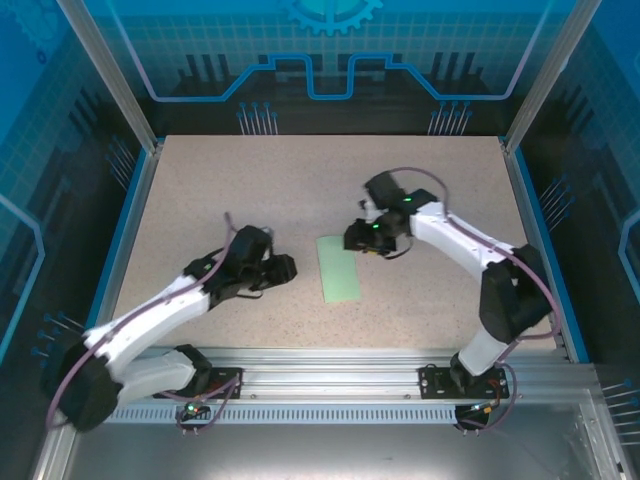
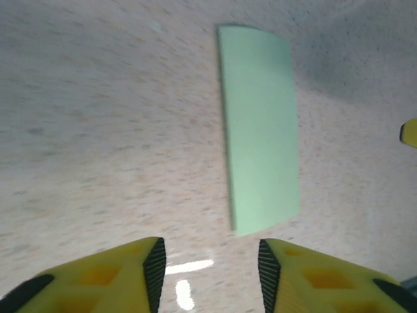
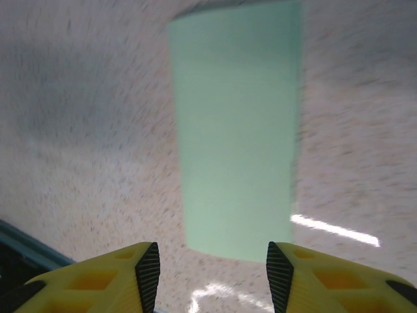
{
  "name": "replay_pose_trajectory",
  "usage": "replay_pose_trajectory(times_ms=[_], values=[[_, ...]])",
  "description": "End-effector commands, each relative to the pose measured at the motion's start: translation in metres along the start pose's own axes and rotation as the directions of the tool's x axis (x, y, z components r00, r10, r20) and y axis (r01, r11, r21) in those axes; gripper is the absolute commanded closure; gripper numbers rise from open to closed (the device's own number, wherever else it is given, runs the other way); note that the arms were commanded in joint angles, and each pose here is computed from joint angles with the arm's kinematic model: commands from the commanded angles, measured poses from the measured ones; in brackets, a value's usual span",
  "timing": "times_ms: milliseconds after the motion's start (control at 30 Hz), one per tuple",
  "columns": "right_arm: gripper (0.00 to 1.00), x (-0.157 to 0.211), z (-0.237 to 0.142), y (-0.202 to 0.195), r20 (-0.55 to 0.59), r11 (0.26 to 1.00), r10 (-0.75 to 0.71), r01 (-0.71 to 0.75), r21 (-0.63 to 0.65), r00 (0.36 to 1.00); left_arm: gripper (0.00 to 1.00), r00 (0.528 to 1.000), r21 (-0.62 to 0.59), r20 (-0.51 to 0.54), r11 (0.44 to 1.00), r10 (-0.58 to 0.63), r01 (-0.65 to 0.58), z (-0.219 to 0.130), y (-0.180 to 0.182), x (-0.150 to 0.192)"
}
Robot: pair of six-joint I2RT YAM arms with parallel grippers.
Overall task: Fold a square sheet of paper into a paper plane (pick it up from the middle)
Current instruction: Turn over the paper at the center of the table.
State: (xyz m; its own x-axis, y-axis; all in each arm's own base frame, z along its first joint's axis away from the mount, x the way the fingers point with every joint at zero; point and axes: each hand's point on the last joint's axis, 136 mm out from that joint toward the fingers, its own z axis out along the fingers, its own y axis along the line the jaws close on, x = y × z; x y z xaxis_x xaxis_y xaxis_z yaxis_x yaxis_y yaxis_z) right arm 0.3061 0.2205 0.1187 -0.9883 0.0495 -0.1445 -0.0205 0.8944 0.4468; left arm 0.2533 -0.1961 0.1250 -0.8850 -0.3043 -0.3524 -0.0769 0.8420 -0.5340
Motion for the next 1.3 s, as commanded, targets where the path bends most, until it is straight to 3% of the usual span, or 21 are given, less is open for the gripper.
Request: replay_pose_trajectory(times_ms=[0, 233, 567, 1267], values=[[0.5, 0.004, 0.012, -0.008, -0.035, 0.996, -0.04, 0.037, -0.085, 0.999, 0.64, 0.992, 0.16, -0.099, 0.985, 0.077, -0.06, 0.026, -0.057, -0.001], [0.52, 0.018, 0.029, -0.032, -0.06, 0.993, 0.013, -0.02, -0.12, 0.998, 0.86, 0.967, 0.021, -0.244, 0.997, 0.073, -0.07, 0.093, -0.064, 0.003], [0.49, 0.042, 0.046, -0.035, -0.097, 0.985, 0.039, -0.055, -0.166, 0.995, 0.89, 0.946, -0.092, -0.323, 0.994, 0.024, -0.057, 0.123, -0.031, 0.025], [0.44, 0.062, 0.069, -0.027, -0.16, 0.984, 0.04, -0.066, -0.162, 0.986, 0.92, 0.941, -0.199, -0.336, 0.972, 0.05, -0.123, 0.136, 0.003, 0.028]])
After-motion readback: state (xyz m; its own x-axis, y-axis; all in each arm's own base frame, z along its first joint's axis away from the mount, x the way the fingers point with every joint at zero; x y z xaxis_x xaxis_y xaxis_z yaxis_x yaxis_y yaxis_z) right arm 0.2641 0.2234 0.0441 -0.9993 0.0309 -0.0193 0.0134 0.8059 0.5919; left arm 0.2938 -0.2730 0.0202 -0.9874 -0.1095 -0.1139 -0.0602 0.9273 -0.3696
